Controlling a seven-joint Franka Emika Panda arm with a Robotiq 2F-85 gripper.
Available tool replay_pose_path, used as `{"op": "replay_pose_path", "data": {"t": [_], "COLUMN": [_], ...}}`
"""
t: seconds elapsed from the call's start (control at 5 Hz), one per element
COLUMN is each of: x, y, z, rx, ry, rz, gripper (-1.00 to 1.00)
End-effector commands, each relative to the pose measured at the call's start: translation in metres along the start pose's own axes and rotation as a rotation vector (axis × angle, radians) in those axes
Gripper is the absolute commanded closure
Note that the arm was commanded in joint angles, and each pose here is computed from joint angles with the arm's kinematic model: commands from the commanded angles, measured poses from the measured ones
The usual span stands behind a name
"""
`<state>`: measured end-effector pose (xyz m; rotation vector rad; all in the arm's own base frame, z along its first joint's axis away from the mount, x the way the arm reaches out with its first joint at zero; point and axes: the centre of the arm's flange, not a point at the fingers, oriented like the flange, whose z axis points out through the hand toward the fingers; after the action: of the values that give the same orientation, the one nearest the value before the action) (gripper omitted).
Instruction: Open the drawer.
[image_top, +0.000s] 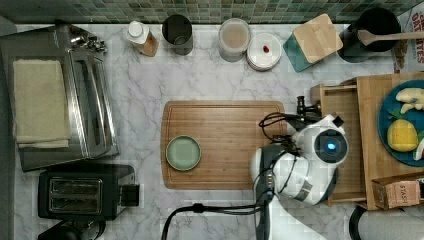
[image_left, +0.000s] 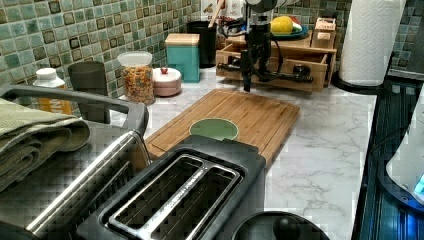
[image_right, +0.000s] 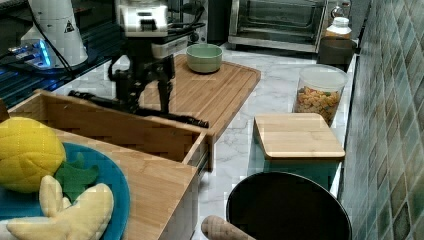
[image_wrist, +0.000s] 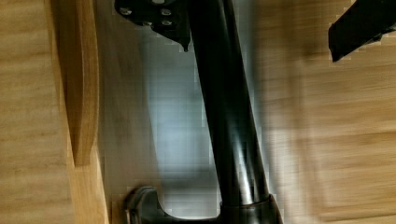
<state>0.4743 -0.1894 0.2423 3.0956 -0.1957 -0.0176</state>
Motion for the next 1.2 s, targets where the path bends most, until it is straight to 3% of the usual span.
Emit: {"op": "replay_pose_path", "data": {"t": [0.2, 0.4, 1.2], "x": [-0.010, -0.010, -0.010], "y": [-0.228, -0.238, -0.238], "z": [-0.018, -0.027, -0.027], "rx": [0.020, -0.013, -0.013], "ry": [-0.041, -0.005, -0.005], "rz": [-0.339, -0.324, -0.323], "gripper": [-1.00, -1.00, -1.00]}}
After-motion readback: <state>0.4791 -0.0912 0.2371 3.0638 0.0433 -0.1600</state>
